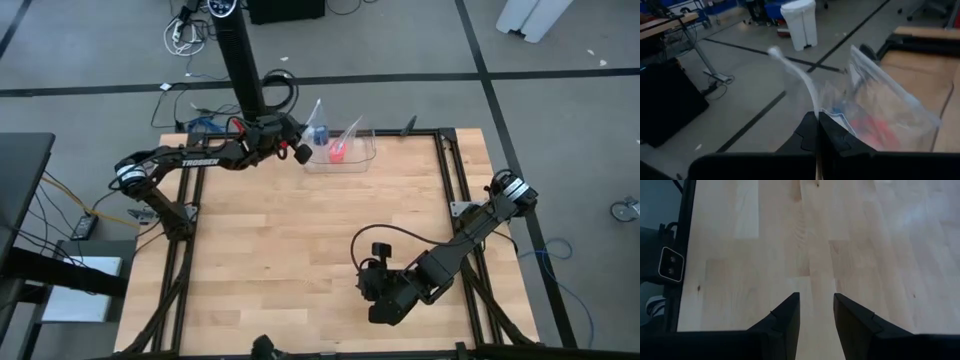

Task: Roll bandage
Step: Put the transparent zip bag into the transparent bin, then return to Home Position

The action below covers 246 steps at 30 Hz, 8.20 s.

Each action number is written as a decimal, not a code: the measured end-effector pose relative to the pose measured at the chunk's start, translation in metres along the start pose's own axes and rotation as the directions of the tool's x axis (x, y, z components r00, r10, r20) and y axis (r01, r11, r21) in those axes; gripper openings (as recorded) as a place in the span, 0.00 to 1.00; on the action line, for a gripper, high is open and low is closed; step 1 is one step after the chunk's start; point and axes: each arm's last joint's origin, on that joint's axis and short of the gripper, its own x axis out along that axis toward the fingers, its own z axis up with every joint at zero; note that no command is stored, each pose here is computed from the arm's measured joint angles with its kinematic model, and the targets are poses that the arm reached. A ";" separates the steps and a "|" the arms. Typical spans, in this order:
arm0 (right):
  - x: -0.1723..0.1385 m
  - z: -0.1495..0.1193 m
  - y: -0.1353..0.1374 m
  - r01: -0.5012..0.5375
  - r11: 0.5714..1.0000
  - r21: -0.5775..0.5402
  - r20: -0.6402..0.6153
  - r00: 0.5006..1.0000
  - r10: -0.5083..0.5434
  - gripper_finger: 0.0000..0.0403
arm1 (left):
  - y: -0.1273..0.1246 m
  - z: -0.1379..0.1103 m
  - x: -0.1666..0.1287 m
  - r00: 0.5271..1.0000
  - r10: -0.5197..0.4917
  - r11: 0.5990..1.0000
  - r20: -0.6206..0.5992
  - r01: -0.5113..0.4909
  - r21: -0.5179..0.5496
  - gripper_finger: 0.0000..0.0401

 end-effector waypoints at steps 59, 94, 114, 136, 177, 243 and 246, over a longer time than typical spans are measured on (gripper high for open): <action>0.024 -0.093 -0.173 0.025 0.990 -0.138 0.605 0.794 0.065 0.00 | -0.017 -0.057 -0.172 0.789 -0.577 0.814 0.212 0.578 0.063 0.00; -0.044 -0.170 -0.226 -0.006 1.000 -0.009 0.750 0.661 0.011 0.00 | 0.013 -0.108 -0.222 0.809 -0.443 0.879 0.387 0.476 0.009 0.00; -0.008 -0.207 -0.232 -0.005 0.996 0.093 0.791 0.608 -0.071 0.00 | 0.020 -0.127 -0.233 0.823 -0.407 0.896 0.395 0.445 -0.004 0.01; 0.009 -0.209 -0.232 0.064 0.978 0.200 0.662 0.726 -0.183 0.04 | 0.014 -0.151 -0.218 0.887 -0.310 0.931 0.342 0.357 -0.081 0.02; 0.016 -0.211 -0.231 0.024 0.969 0.247 0.612 0.771 -0.175 0.03 | 0.018 -0.136 -0.224 0.825 -0.269 0.923 0.497 0.368 -0.111 0.02; 0.016 -0.211 -0.231 0.024 0.969 0.247 0.612 0.771 -0.175 0.03 | 0.018 -0.136 -0.224 0.825 -0.269 0.923 0.497 0.368 -0.111 0.02; 0.016 -0.211 -0.231 0.024 0.969 0.247 0.612 0.772 -0.175 0.02 | 0.018 -0.136 -0.224 0.825 -0.269 0.923 0.497 0.368 -0.112 0.02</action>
